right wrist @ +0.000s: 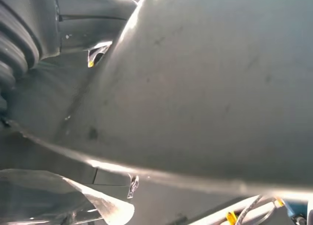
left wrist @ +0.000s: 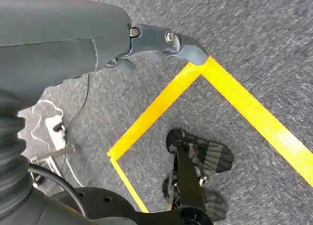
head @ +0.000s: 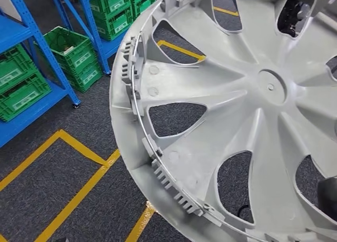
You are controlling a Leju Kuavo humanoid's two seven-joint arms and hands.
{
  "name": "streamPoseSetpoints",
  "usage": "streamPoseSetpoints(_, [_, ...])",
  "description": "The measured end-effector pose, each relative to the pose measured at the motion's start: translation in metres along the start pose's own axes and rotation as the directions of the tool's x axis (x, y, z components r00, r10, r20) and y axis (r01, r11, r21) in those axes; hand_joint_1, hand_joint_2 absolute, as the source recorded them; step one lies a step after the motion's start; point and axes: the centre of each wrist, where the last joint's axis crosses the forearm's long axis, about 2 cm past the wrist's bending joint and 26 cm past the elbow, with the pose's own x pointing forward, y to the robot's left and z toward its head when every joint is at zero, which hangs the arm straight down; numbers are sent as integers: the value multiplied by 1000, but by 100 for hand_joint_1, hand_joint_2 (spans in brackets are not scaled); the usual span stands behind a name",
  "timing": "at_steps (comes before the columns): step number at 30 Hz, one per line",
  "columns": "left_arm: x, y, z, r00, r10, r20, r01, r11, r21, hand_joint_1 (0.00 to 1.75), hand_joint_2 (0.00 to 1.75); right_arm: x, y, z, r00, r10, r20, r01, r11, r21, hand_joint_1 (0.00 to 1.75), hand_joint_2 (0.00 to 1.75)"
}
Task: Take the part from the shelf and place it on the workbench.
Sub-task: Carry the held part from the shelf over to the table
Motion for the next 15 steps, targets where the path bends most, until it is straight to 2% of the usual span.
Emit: streamPoseSetpoints(15, [-4,0,1,1000,0,-11,0,1000,3,0,175,0,0,1,1000,0,-4,1,1000,3,175,175])
